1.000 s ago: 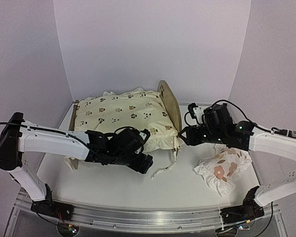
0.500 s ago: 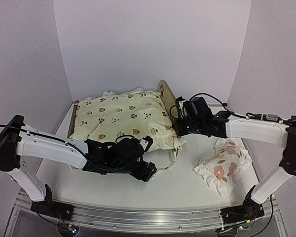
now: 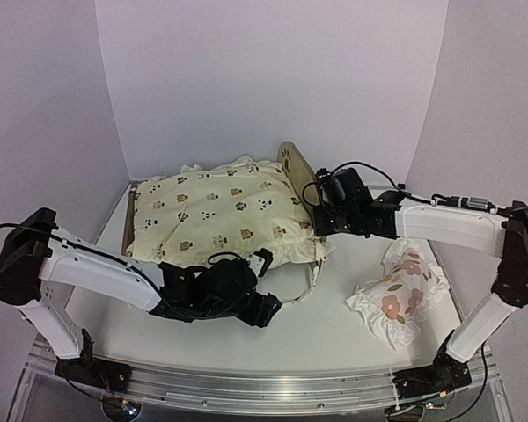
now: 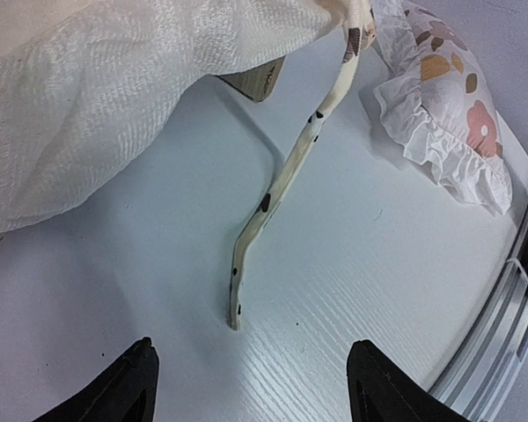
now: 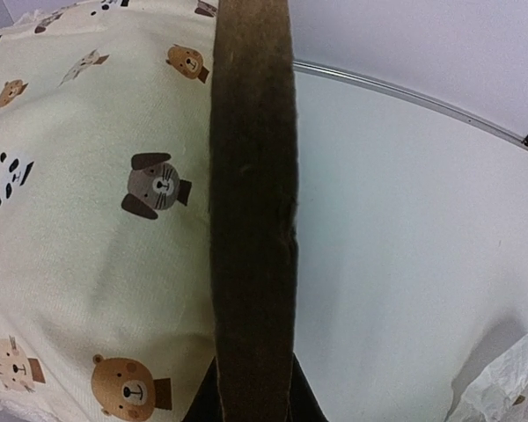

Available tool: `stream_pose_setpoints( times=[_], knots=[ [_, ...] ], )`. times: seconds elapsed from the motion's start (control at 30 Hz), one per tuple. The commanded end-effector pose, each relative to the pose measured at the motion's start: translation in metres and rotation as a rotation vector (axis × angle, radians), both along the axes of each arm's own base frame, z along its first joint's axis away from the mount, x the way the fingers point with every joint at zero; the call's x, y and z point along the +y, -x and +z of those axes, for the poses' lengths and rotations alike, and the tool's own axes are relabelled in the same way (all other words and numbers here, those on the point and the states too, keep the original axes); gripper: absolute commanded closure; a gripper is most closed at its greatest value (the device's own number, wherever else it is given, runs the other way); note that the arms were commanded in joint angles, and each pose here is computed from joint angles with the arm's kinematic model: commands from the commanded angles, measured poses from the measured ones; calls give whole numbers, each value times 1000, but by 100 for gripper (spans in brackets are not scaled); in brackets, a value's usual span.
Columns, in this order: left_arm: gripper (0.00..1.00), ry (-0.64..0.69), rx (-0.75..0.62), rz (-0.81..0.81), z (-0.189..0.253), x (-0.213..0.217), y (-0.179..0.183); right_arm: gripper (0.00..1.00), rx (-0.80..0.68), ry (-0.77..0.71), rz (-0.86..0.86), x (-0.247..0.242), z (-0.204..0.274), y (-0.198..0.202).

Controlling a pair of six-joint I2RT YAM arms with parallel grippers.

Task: Set up the pet bed

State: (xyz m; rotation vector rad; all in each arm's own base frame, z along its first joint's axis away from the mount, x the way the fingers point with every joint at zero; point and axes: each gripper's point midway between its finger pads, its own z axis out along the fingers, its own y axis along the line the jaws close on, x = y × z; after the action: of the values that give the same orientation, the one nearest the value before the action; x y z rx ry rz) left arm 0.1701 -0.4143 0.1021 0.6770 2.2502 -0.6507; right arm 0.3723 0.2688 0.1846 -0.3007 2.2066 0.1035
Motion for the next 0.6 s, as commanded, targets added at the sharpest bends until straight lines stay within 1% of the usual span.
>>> stream_pose_setpoints(
  times=[0.0,0.1,0.17,0.3,0.37,0.43,0.57],
  knots=[
    [27,73,-103,35,5,-17,-10,100,-130,-36,35,30,63,-4],
    [25,85,-193,27,2,-20,-12,100,-135,-9,32,37,69,-4],
    [24,115,-234,17,3,-24,-13,100,-142,4,28,41,73,-4],
    [22,241,-353,1,11,-13,-9,100,-164,24,1,41,83,-4],
    [21,293,-391,-5,17,-9,-7,100,-168,31,-16,40,88,-4],
    [20,292,-420,-16,15,-8,-8,100,-167,39,-31,38,91,-5],
    [18,322,-550,-33,13,-2,-8,100,-158,34,-50,37,92,-4]
  ],
)
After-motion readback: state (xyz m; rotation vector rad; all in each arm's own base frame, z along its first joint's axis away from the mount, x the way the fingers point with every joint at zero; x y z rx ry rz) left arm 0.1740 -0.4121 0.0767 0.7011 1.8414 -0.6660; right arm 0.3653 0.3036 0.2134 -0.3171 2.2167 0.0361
